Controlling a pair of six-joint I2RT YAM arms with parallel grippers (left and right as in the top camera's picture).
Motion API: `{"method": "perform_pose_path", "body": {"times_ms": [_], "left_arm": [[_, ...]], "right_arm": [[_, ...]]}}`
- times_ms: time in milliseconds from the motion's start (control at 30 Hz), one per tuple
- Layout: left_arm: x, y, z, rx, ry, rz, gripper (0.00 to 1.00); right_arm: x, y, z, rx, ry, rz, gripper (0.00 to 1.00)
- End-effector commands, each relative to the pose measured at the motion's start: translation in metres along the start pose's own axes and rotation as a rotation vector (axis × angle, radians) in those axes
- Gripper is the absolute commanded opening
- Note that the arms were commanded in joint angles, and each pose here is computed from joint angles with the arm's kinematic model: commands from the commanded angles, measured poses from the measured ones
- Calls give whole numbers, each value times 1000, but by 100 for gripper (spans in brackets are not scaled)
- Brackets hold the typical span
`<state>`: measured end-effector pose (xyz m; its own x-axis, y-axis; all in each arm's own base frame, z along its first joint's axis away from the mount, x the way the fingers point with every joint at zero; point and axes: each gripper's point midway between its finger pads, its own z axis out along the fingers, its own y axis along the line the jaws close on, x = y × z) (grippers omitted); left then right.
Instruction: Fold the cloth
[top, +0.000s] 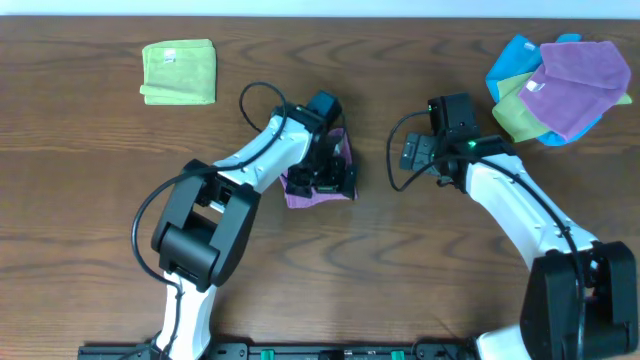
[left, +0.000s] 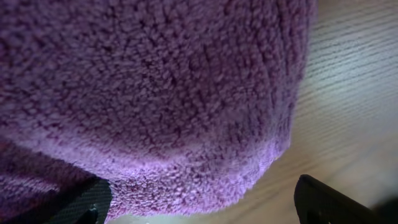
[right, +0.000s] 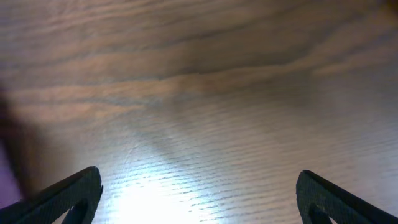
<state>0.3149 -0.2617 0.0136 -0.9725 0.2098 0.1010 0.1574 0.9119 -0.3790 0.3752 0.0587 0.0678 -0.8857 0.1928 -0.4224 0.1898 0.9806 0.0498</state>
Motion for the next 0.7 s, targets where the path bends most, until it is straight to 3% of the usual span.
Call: {"method": "perform_pose_path", "body": {"times_ms": [0, 167, 433, 667], "left_arm": [[2, 24, 28, -78, 37, 37, 95], [-1, 27, 23, -91, 21, 35, 95], [-11, 22, -16, -148, -25, 52, 95], [-41, 13, -85, -192, -221, 100, 95]], "right_arm": [[5, 16, -20, -127, 25, -132, 99], [17, -19, -83, -101, 18, -134, 96], [13, -69, -208, -108, -381, -56, 99], [80, -88, -242, -110, -446, 8, 98]]}}
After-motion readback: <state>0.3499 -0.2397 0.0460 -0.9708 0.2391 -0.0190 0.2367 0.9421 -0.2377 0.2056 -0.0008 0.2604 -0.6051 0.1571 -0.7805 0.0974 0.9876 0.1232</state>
